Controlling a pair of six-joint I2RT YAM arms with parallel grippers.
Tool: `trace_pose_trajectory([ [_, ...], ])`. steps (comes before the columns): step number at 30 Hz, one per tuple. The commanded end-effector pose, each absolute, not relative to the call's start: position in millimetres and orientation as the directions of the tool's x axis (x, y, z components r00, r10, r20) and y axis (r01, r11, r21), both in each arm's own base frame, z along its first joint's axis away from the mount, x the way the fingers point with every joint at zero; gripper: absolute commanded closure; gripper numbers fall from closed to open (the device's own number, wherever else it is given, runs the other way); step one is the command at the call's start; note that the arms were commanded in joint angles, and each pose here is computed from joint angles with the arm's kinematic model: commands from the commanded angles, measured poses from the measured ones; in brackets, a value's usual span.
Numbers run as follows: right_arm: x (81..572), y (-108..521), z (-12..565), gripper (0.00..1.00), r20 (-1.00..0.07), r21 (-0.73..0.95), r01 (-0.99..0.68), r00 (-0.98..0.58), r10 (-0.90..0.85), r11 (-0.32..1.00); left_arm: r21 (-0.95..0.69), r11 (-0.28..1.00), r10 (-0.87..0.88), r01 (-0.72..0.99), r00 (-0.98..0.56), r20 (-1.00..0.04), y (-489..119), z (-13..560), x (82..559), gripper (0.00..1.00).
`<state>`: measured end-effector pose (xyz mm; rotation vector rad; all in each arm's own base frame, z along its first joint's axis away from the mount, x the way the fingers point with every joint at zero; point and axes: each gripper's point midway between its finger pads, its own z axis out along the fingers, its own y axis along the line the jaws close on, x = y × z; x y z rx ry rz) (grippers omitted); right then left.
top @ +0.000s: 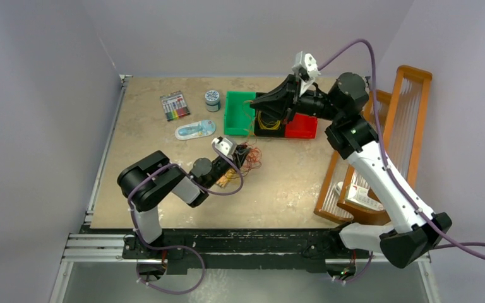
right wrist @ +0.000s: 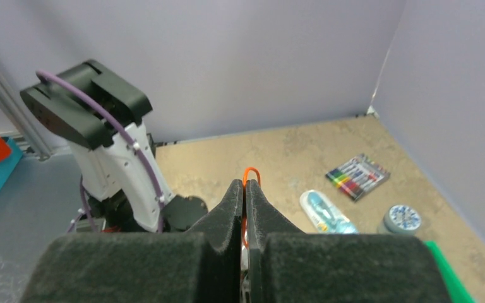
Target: Untangle the cables
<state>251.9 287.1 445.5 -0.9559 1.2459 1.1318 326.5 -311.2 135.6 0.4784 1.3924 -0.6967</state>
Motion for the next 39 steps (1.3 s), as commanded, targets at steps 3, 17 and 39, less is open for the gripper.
trace_pose_trajectory([
  [3, 248.1, 272.6, 507.6, 1.0, -0.967, -0.1, -0.948, 0.164, 0.196, 0.301, -0.157, 0.672, -0.234, 0.724, 0.006, -0.972, -314.8, 135.1, 311.8, 0.9],
  [17, 261.9, 229.1, 561.1, 1.0, -0.897, -0.142, -0.797, 0.354, 0.265, 0.586, -0.182, 0.685, -0.198, 0.706, -0.06, -0.978, -305.5, 105.2, 303.2, 1.0],
  [39, 304.8, 201.3, 560.5, 1.0, -0.904, -0.08, -0.627, 0.373, 0.209, 0.775, -0.318, 0.744, -0.253, 0.588, -0.192, -0.948, -284.8, 108.8, 303.3, 0.72],
])
